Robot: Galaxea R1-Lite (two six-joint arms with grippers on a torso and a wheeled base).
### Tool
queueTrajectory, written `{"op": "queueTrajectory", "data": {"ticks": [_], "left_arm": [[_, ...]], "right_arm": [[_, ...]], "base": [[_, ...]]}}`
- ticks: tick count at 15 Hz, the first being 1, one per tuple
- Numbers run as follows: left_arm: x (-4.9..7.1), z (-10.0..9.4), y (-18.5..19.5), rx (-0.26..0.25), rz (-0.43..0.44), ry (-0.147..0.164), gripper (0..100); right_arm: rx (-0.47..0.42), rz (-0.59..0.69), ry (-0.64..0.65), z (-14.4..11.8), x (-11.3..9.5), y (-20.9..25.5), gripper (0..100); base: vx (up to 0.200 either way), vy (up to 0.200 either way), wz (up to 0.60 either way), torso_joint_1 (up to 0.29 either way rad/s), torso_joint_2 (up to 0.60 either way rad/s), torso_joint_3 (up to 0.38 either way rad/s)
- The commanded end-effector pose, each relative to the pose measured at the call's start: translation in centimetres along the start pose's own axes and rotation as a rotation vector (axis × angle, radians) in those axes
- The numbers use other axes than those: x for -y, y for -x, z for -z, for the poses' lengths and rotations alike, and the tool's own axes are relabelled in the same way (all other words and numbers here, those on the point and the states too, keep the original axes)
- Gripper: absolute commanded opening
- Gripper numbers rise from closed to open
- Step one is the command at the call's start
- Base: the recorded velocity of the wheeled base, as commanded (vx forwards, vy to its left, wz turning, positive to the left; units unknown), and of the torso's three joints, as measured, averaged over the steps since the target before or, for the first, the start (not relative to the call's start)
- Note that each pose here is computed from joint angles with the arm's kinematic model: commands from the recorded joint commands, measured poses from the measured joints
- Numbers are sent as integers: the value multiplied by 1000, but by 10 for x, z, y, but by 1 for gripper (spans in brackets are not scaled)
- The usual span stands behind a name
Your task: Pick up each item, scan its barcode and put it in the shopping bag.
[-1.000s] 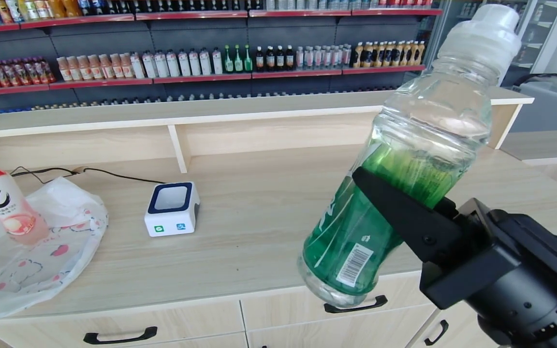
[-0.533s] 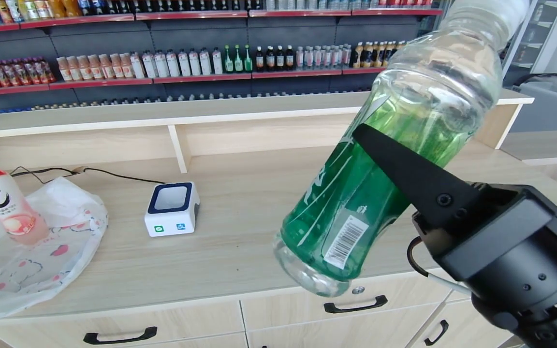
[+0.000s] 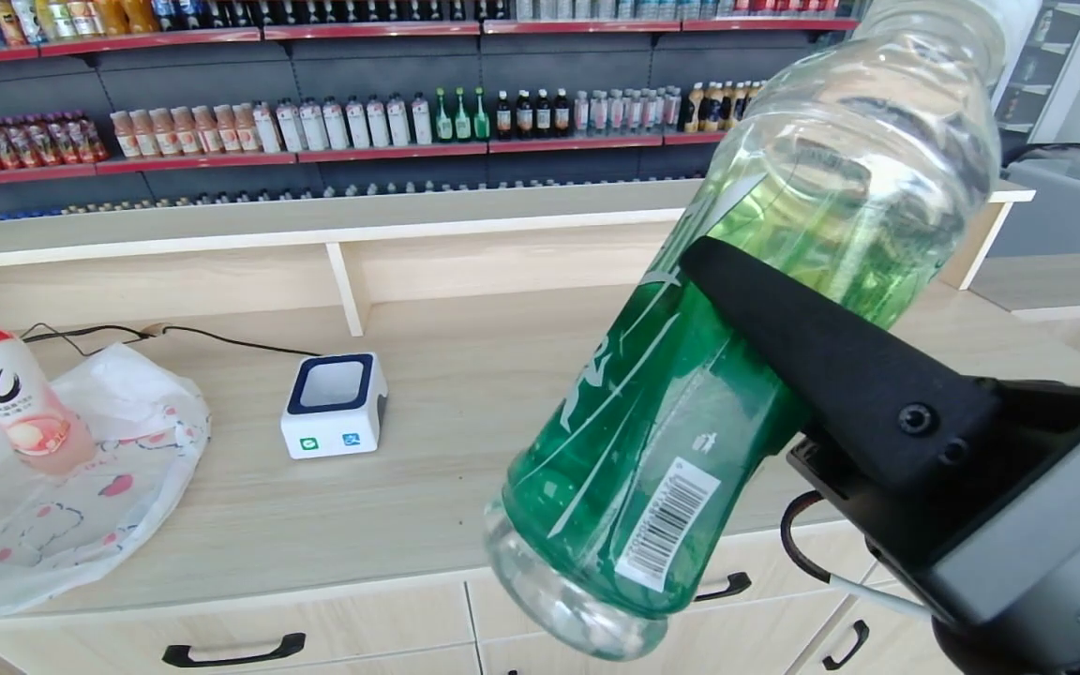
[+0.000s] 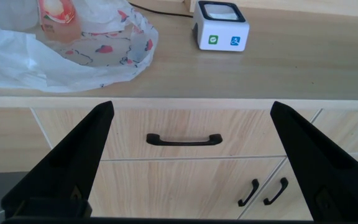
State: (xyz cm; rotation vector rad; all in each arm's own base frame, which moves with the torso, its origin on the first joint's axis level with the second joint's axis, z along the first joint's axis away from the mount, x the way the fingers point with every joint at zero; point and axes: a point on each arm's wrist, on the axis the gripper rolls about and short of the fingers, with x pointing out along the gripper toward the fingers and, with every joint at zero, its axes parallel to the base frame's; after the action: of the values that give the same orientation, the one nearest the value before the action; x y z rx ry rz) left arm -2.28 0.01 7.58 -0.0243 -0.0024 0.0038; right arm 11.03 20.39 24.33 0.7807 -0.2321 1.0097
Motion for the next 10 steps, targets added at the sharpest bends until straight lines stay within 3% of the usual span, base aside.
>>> {"op": "queueTrajectory", "data": {"ticks": [1, 10], "left_arm": [[0, 0, 0, -1, -1, 0, 100], [0, 0, 0, 1, 1, 0, 100]], "right_arm": [[-8, 4, 3, 5, 1, -4, 0], [15, 23, -7, 4, 1, -7, 0]], "base": [[0, 0, 0, 0, 0, 0], [0, 0, 0, 0, 0, 0]]}}
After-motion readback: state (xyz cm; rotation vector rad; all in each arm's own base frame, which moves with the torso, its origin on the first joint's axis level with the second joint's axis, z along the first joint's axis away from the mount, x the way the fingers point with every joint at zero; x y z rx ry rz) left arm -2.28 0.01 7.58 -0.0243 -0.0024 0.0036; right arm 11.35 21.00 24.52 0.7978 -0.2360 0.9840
